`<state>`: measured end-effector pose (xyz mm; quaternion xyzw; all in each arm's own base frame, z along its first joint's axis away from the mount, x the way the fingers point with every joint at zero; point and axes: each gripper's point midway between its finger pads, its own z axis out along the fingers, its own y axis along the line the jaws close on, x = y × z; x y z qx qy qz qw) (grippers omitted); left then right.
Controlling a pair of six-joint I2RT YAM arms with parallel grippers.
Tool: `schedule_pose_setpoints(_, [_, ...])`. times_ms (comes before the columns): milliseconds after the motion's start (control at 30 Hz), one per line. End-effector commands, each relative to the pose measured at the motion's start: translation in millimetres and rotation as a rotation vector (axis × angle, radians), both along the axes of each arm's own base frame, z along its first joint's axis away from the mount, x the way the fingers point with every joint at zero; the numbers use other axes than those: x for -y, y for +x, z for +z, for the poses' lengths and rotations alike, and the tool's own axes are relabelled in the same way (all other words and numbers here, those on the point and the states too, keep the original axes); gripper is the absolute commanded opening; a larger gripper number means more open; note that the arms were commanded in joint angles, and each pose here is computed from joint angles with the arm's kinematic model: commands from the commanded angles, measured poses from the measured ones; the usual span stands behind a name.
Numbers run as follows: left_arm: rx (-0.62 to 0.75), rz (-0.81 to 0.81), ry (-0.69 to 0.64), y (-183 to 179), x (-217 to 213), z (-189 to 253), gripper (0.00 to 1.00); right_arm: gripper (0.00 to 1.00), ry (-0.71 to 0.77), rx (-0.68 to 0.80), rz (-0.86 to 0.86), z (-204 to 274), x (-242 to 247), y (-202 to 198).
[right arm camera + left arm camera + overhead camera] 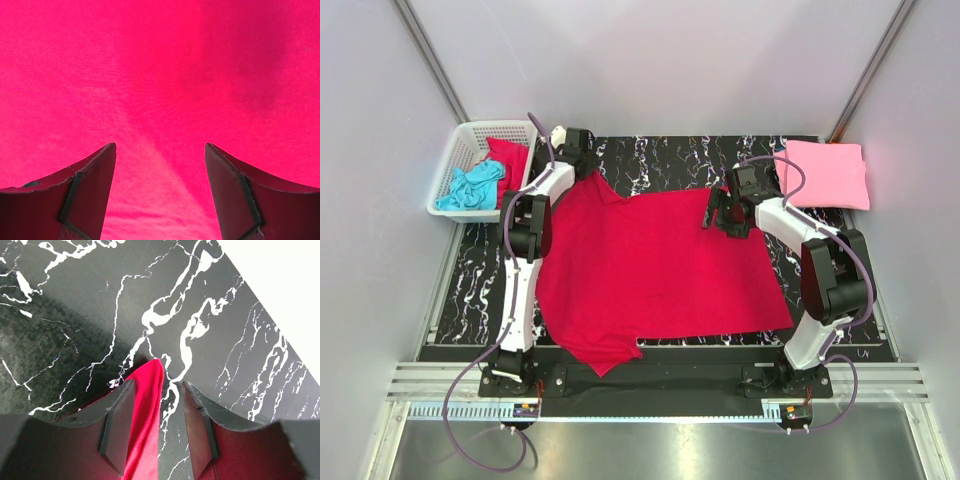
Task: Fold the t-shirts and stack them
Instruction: Flatten the tshirt out
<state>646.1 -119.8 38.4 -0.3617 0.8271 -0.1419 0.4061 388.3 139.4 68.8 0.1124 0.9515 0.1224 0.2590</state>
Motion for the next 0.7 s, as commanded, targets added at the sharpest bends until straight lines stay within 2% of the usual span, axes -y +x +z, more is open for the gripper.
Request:
schedule_pose_setpoints(0, [0.111, -0.016, -0.044, 11, 8, 51, 0.47, 0.78, 0.013, 0.015, 0.010, 3, -1, 6])
schedule_pose_setpoints(400, [0.175, -0.021, -0.041, 12, 7, 80, 0.47, 0.77, 0.017, -0.002, 0.008, -4, -2, 7])
schedule_pose_setpoints(667, [0.124, 0.001, -0.039, 14, 6, 53, 0.47, 0.77, 0.014, 0.018, 0.008, 3, -2, 10])
